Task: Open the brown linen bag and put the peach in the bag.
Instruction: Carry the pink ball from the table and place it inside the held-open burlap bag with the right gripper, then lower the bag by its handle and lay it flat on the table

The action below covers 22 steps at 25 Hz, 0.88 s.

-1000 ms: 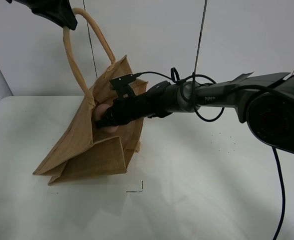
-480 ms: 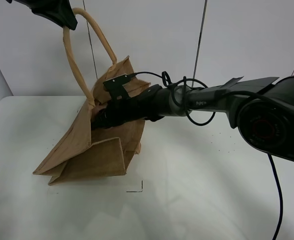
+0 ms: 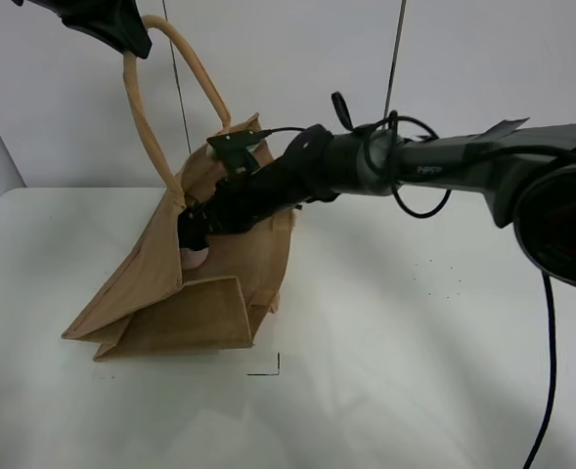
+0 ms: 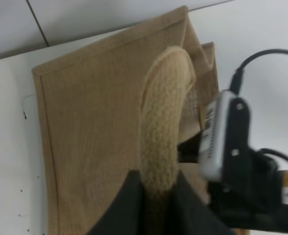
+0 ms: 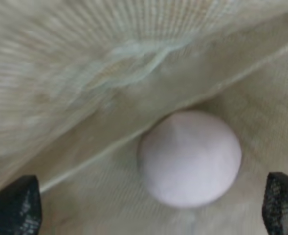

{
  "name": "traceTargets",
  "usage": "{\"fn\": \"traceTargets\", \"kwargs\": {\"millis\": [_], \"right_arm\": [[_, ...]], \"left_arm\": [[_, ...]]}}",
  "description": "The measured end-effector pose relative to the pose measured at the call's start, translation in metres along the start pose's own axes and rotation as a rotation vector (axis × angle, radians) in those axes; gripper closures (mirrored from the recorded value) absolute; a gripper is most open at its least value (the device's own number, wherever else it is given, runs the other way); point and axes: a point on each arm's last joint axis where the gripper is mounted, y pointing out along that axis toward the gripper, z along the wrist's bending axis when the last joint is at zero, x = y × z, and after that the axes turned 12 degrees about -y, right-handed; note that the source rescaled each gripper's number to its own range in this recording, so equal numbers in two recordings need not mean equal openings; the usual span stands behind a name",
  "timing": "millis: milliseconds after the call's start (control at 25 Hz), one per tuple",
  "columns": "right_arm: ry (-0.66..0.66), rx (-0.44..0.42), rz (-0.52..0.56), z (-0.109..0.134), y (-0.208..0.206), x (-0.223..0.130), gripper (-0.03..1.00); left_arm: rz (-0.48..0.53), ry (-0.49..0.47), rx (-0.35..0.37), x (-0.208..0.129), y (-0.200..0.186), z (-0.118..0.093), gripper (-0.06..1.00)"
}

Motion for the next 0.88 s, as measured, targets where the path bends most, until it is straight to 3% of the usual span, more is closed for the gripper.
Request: {"fn": "traceTargets", "kwargs": {"millis": [320,560,760,880], "right_arm": [[0.073,0.021,0.227,-0.01,-0.059,0.005,-0.03],[0.144,-0.053,0.484,-0.018,-0.083,-0.005,-0.03],[0.251,-0.159,0.558,-0.052,-0.103,-0.018,-0.03],[0.328,-0.22,0.577,-0.088,-0.125,-0.033,-0.03]], "left_arm": [[0.0,0.0,-0.001,0.0,0.0,0.0,0.94],[0.0,0.0,-0.001,0.0,0.0,0.0,0.94],[0.0,0.0,-0.001,0.0,0.0,0.0,0.94],[0.0,0.0,-0.001,0.0,0.0,0.0,0.94]]}}
